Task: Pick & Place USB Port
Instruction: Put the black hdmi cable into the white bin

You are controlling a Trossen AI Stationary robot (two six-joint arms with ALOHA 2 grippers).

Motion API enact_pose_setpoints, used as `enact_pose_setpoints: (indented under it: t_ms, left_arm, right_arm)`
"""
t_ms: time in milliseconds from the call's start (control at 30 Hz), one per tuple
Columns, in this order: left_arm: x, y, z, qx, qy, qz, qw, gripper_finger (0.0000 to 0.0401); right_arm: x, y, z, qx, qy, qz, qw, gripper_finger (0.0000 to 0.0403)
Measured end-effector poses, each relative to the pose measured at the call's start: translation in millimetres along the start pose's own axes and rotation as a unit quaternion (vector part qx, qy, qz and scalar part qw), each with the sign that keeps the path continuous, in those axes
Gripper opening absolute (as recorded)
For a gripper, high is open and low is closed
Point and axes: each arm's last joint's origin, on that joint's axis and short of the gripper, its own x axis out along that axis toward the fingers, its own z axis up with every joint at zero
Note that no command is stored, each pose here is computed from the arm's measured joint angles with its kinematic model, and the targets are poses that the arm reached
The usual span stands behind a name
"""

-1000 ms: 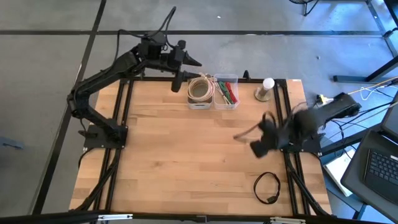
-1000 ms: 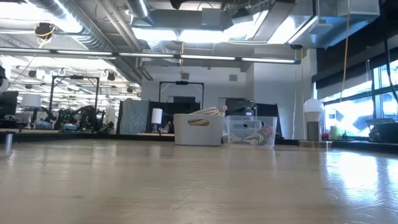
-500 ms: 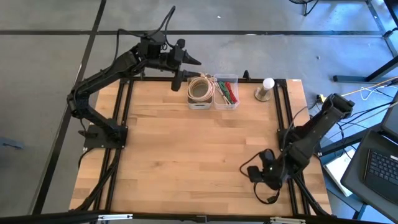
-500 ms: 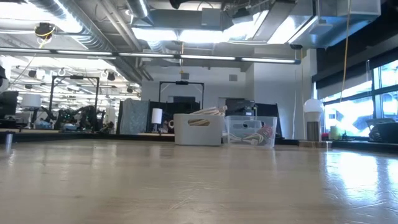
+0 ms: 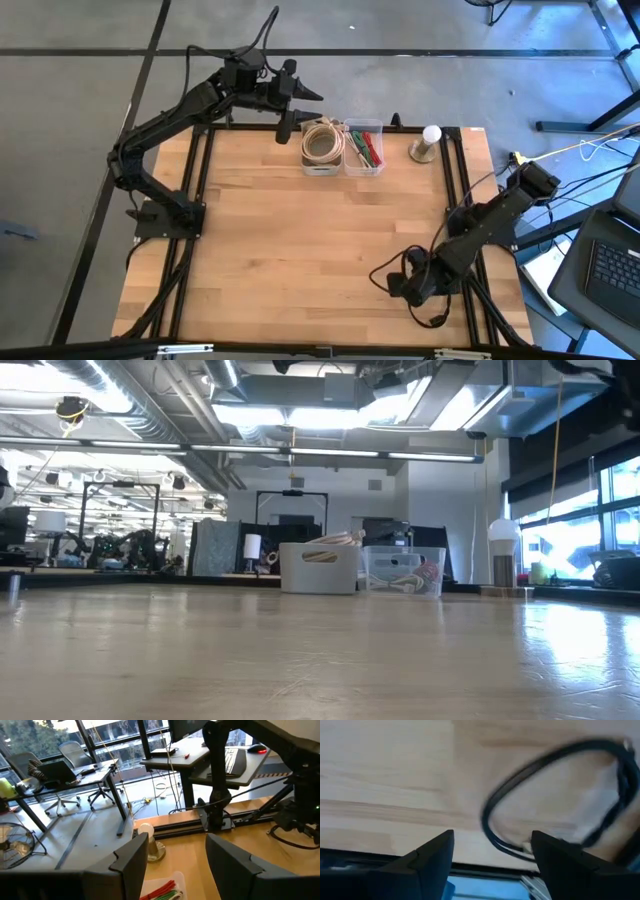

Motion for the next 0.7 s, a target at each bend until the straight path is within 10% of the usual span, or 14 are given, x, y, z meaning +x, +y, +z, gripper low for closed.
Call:
enact_pose_setpoints:
  t_ms: [700]
  left_arm:
    - [0,0,0,0.000,0.000,0.000,1.000,0.0191]
  right_arm:
    - [70,16,-1,0.004,-0.035,-0.058,0.998,0.0260]
